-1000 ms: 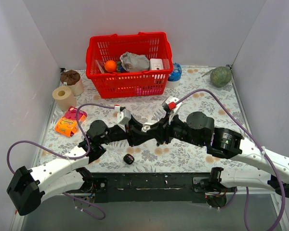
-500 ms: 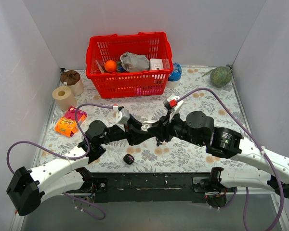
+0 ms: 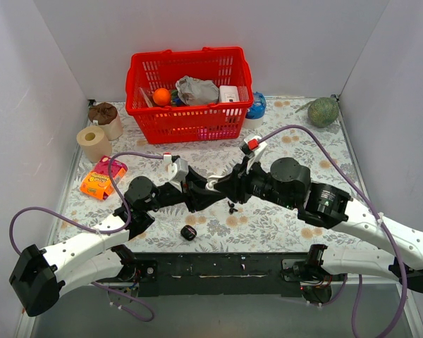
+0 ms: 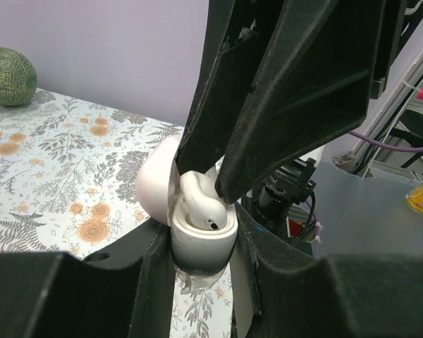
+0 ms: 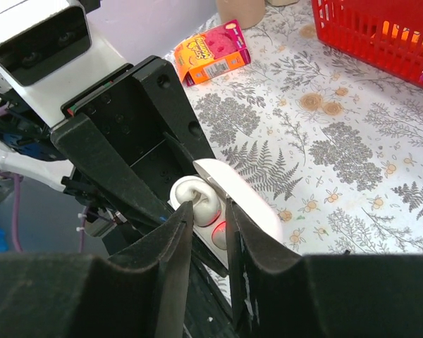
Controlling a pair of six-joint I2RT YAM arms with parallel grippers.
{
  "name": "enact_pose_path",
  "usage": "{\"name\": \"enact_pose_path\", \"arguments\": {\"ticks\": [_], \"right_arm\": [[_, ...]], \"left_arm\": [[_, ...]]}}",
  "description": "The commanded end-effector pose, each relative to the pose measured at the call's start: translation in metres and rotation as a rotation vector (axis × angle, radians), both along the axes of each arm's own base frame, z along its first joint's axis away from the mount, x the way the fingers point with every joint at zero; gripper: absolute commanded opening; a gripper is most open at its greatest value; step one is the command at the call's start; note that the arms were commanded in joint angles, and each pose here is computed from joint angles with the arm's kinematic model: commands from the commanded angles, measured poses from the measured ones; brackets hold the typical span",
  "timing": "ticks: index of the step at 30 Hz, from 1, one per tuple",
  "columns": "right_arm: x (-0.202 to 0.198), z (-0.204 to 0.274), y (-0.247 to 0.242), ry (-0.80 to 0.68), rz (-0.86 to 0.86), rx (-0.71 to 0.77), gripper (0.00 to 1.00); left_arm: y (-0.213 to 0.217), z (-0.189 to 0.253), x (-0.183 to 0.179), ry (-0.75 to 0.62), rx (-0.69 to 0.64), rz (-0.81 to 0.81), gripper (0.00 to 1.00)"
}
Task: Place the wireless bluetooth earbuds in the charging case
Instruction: Adjust the earbud with the charging case.
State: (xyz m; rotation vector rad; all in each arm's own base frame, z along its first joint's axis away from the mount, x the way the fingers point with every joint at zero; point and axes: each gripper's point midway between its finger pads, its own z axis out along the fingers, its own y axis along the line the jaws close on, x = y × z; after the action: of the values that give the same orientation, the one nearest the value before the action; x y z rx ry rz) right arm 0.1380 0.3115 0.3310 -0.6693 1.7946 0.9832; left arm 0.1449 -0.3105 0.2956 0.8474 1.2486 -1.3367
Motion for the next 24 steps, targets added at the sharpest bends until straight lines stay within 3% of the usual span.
{"name": "enact_pose_path", "arguments": {"ticks": [1,8,12,24], "right_arm": [[0.007,0.013,0.009,0.006,-0.007,0.066,0.29],[0.006,0.006,0.013,0.013,0.012,0.048,0.15],[0.006,0.006,0.012,0.001,0.015,0.047,0.02],[0.001,0.018,0.002,-0.075,0.041,0.080,0.01]], "left_arm": [[0.003,0.017,-0.011,-0.074,-0.049,-0.028,0.00],[0.003,0.016,-0.011,-0.079,-0.050,-0.024,0.00],[0.003,0.015,-0.010,-0.073,-0.050,-0.022,0.00],[0.004,0.015,-0.008,-0.055,-0.063,-0.008,0.00]]}}
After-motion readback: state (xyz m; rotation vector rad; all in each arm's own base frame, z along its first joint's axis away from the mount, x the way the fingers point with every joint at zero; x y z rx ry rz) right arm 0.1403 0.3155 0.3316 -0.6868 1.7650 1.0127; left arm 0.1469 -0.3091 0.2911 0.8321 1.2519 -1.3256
